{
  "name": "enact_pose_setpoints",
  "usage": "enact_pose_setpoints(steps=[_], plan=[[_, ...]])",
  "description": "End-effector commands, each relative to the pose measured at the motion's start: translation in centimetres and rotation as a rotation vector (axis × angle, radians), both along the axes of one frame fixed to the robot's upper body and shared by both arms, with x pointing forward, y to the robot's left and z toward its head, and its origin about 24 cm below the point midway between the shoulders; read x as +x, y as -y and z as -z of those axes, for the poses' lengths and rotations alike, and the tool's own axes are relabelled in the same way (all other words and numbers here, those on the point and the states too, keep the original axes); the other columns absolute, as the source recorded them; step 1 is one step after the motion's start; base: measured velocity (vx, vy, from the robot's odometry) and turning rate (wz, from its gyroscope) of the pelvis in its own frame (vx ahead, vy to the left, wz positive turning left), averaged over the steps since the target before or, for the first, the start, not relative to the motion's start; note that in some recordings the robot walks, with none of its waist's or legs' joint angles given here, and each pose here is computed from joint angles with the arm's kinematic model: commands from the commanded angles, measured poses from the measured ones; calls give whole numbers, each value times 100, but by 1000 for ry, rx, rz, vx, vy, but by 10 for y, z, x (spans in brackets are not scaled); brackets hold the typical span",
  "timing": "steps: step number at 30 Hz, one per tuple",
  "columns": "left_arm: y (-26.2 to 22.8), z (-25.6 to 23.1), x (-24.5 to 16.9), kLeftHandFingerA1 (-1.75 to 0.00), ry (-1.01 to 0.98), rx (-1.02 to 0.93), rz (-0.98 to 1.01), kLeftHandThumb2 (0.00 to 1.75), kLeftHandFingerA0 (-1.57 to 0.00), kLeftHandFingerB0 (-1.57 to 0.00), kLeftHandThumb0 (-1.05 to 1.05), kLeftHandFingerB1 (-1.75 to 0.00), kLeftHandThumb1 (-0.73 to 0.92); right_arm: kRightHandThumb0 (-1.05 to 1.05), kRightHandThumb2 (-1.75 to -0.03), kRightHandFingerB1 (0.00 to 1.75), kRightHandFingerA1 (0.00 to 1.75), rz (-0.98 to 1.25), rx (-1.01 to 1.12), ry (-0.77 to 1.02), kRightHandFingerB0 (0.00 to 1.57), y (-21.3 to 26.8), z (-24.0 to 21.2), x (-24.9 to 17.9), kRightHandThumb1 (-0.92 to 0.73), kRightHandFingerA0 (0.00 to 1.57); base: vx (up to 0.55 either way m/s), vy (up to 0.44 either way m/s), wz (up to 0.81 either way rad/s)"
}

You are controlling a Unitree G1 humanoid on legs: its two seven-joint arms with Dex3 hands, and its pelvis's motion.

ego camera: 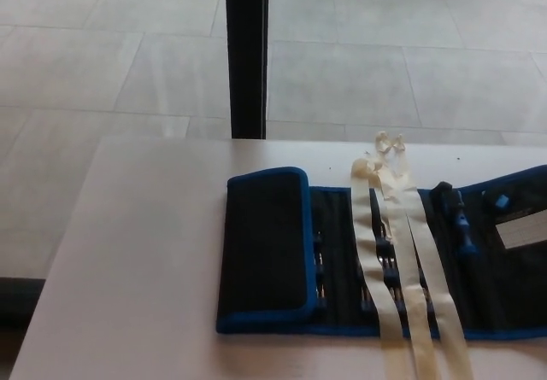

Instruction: The robot uses its right hand to lift an edge of the toolkit kept in middle of the desk and make one fold in it

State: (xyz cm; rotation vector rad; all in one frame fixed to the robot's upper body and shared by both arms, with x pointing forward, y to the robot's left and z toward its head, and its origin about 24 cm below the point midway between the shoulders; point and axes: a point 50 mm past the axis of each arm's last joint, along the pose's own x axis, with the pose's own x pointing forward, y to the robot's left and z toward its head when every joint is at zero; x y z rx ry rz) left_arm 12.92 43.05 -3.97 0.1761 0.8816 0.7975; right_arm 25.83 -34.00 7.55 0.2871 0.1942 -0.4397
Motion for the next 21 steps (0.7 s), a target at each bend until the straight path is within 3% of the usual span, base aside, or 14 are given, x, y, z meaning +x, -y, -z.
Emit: enact_pose_setpoints(steps=[1,5,6,8,9,10,16,19,21], plan=[[-6,-5,-2,-70,5,12,-28,65,-55,-42,-70,-55,85,-57,-63,35,45,-61,-49,-107,26,4,10,-4,-76,44,0,0,0],[-5,-4,-2,-70,3,8,-29,65,-55,-42,-71,-53,84,-55,-62,33,44,-83,-80,-177,20,9,19,-6,-78,42,0,0,0],[-5,-4,-2,-70,-4,13,-17,65,-54,-46,-71,-57,85,-61,-90,44,54,-84,-91,-186,13,10,21,-5,-64,35,0,0,0],[-5,-5,-2,-70,-21,24,-4,65,-57,-49,-70,-58,85,-61,-90,44,55,-70,-92,-194,12,14,23,-5,-64,37,0,0,0],[-5,-4,-2,-71,-17,22,-5,65,-58,-51,-70,-60,85,-61,-90,44,54,-59,-89,-199,14,17,24,-6,-64,36,0,0,0],[-5,-4,-2,-72,0,15,-6,66,-55,-44,-70,-57,85,-55,-62,34,45,-48,-82,-196,20,19,25,-7,-77,42,0,0,0],[-5,-4,-4,-70,-10,11,-11,65,-53,-42,-70,-53,85,-54,-62,35,47,35,-55,-188,24,31,24,-10,-77,44,0,0,0],[-5,-4,-5,-71,-25,25,8,65,-55,-53,-71,-70,86,-55,-63,35,48,79,-20,-177,28,39,23,-11,-79,49,0,0,0],[-5,-3,-5,-70,-25,23,-2,65,-57,-46,-71,-55,85,-57,-63,36,49,80,-4,-176,30,40,24,-11,-76,51,0,0,0]])
